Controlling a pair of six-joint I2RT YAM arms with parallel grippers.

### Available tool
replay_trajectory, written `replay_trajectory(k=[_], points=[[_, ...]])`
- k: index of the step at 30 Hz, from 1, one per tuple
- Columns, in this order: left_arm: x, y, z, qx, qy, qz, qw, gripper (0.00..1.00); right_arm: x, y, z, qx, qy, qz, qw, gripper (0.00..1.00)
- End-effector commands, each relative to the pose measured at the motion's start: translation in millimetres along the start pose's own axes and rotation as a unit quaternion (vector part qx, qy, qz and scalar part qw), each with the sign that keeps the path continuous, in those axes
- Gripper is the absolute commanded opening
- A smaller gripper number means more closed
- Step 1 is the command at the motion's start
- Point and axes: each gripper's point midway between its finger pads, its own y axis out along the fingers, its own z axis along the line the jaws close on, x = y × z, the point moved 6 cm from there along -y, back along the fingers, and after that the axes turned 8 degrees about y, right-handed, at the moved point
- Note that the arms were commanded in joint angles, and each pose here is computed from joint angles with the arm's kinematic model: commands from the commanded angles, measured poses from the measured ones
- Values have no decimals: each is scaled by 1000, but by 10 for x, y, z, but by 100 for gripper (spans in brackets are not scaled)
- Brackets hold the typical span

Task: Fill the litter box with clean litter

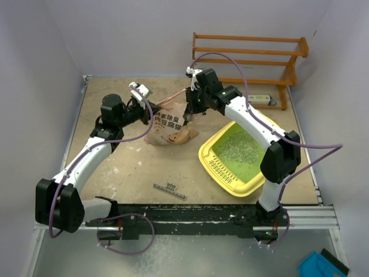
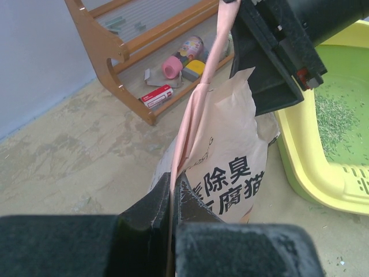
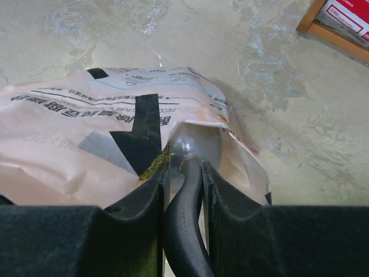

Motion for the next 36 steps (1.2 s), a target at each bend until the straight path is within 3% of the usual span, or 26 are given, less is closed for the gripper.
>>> replay_trajectory(k=[1, 22, 36], points=[[440, -24, 44, -2, 40, -76, 996, 0, -136, 180, -120, -35, -4, 14, 999, 0], [422, -3, 43, -7, 37, -74, 997, 0, -652, 597, -352, -65, 17, 66, 996, 0], [407, 1, 49, -5, 37, -70, 997, 0, -832, 556, -40, 57, 93, 101, 989, 0]])
